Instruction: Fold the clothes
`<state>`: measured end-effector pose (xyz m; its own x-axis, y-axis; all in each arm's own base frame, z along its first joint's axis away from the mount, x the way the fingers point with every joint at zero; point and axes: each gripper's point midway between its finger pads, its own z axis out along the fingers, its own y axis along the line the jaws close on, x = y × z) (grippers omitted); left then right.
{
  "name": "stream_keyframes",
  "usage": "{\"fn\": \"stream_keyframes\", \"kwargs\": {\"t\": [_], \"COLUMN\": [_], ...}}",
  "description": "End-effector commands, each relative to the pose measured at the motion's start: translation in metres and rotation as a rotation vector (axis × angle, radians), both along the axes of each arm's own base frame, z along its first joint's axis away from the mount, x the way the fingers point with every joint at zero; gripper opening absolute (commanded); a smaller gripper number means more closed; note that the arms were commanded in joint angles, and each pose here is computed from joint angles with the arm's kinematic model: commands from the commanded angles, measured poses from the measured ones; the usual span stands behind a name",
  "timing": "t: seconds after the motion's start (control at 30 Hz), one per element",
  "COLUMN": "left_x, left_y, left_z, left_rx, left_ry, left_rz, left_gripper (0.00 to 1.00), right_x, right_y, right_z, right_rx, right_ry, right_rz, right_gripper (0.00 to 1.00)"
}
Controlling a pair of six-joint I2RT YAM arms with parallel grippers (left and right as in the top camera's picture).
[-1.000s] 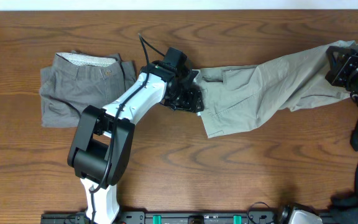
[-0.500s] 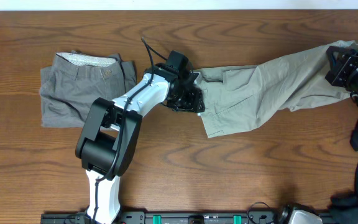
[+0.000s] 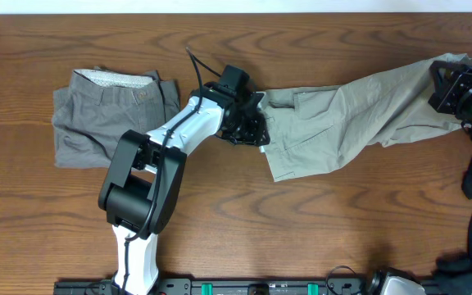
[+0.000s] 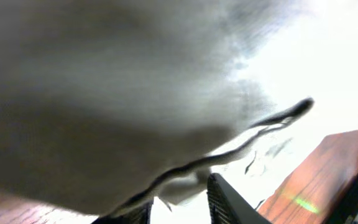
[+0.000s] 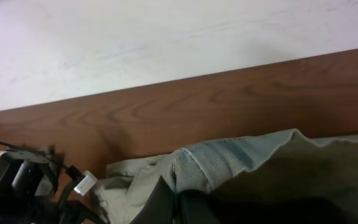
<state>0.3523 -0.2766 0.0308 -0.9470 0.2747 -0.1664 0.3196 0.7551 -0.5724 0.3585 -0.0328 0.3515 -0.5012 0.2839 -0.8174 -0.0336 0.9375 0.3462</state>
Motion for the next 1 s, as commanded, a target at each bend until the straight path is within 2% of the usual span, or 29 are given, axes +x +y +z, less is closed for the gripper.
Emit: {"fn": "stream_keyframes", "kwargs": {"t": [0.0,0.33,0.53,0.97], "left_x": [0.003,0.008,0.024,0.010], "left_y": [-0.015,-0.019,-0.009,-0.008], "left_z": [0.026,0.040,0.059,0.049], "left_rx": [-0.073,-0.102,-0.054,-0.014], "left_ry": [-0.041,-0.083,-0.200,-0.164], "left_rz": [-0.029,-0.036,-0.011,-0.035], "left_gripper": [0.29,0.22,0.31,0.33], "right_x": [0.001,0.002,0.002,0.002], "right_y": [-0.004,-0.005,-0.005,-0.005], "right_z": [0.000,-0.002,-0.002,-0.002], "right_rx": [-0.014,-0.016,-0.016,-0.016], "right_ry": [0.000,0.004,0.003,0.003], "right_rz": [-0.005,-0.006,-0.006,-0.006], "right_gripper": [0.01,0.01,0.01,0.01]}}
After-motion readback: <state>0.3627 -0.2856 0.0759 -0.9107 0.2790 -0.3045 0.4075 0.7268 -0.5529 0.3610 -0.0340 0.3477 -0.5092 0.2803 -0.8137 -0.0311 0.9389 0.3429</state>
